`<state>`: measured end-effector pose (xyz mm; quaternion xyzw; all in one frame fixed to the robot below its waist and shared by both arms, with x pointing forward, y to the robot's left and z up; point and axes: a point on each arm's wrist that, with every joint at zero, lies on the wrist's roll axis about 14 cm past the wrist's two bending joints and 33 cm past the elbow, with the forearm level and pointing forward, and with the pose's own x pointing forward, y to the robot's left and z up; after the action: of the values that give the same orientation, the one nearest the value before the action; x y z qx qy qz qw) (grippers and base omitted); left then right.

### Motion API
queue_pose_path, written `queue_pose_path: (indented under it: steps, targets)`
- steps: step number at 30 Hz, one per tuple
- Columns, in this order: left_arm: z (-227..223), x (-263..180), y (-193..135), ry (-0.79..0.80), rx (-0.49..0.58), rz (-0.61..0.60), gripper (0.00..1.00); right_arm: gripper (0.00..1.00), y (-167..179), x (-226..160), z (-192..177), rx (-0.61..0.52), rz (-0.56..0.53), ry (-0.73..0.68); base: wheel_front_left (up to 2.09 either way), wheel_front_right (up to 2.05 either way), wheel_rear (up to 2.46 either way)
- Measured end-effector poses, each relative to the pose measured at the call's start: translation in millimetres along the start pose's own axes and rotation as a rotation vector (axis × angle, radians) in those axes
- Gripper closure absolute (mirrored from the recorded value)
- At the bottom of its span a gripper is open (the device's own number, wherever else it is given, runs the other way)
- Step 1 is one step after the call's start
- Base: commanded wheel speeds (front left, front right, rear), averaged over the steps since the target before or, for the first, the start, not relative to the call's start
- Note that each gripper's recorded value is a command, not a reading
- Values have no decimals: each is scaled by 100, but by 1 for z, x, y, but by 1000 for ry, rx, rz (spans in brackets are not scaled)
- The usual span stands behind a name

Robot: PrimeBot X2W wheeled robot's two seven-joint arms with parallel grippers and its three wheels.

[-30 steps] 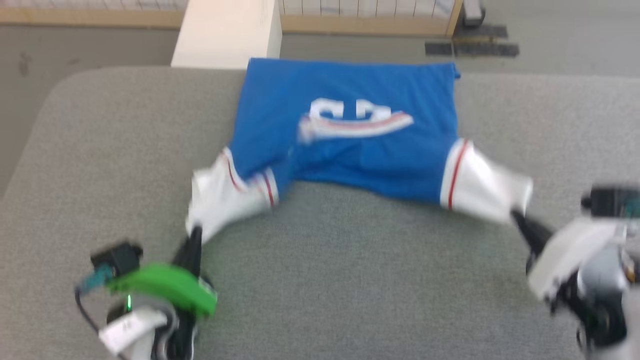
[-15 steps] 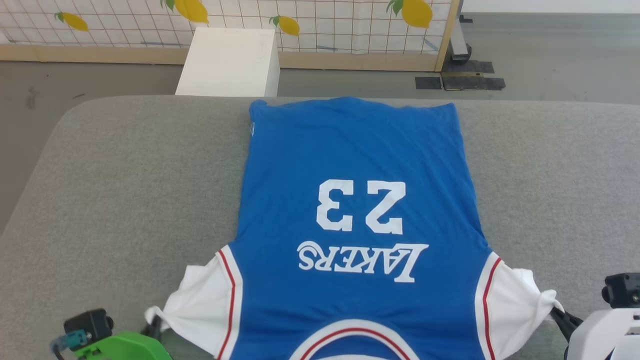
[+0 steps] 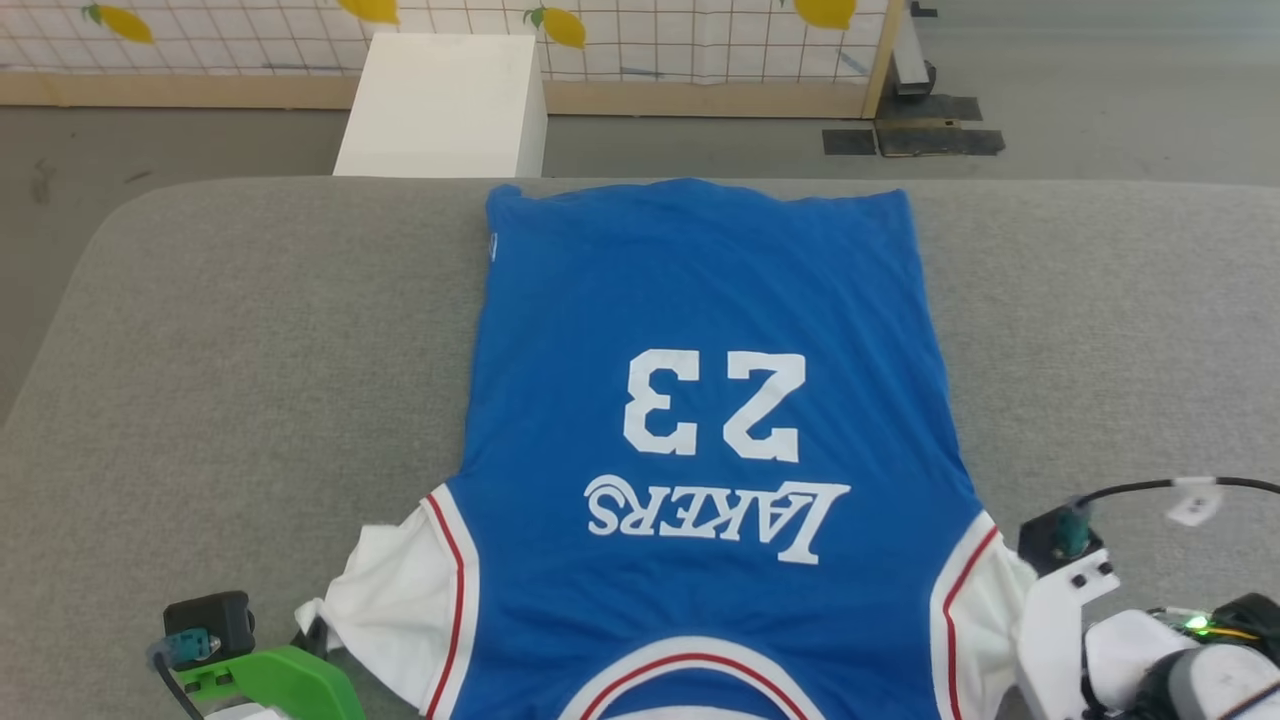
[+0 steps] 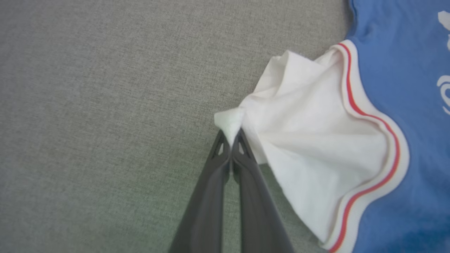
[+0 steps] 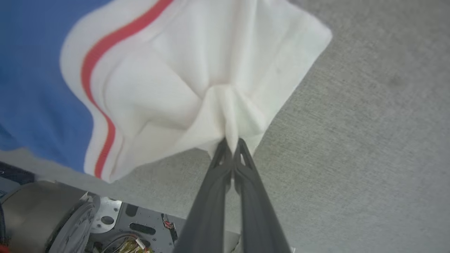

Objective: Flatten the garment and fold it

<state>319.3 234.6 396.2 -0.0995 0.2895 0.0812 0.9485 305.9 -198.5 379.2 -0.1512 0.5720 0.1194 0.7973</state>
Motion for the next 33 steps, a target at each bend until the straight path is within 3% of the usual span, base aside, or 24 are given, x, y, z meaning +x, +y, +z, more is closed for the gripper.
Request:
queue_pose_path:
  steps: [3,4,5,6,14,19,23,26,33]
  targets:
    - [1,-1,1,-10,-12,4,100,100,5,5,-6,-27,19,74,0,0,0]
    - [1,-2,1,-15,-15,5,100,83,5,5,-5,-25,24,80,0,0,0]
    - [2,-2,0,-19,-19,4,100,9,4,4,-4,-24,28,80,0,0,0]
    - [3,-3,0,-23,-20,3,100,0,3,3,-3,-13,34,74,0,0,0]
    - [12,-6,-7,-56,-37,-23,100,0,-20,-33,31,175,82,-128,0,0,0]
    - [16,-8,-12,-74,-36,-40,100,0,-52,-79,70,312,48,-403,0,0,0]
    - [25,-6,-15,-111,-41,-48,100,0,-77,-112,123,382,-5,-692,0,0,0]
    - [29,-3,-15,-126,-46,-46,100,0,-84,-116,155,397,-15,-795,0,0,0]
    - [45,14,-26,-163,-42,-76,100,0,-107,-95,233,354,-72,-867,0,0,0]
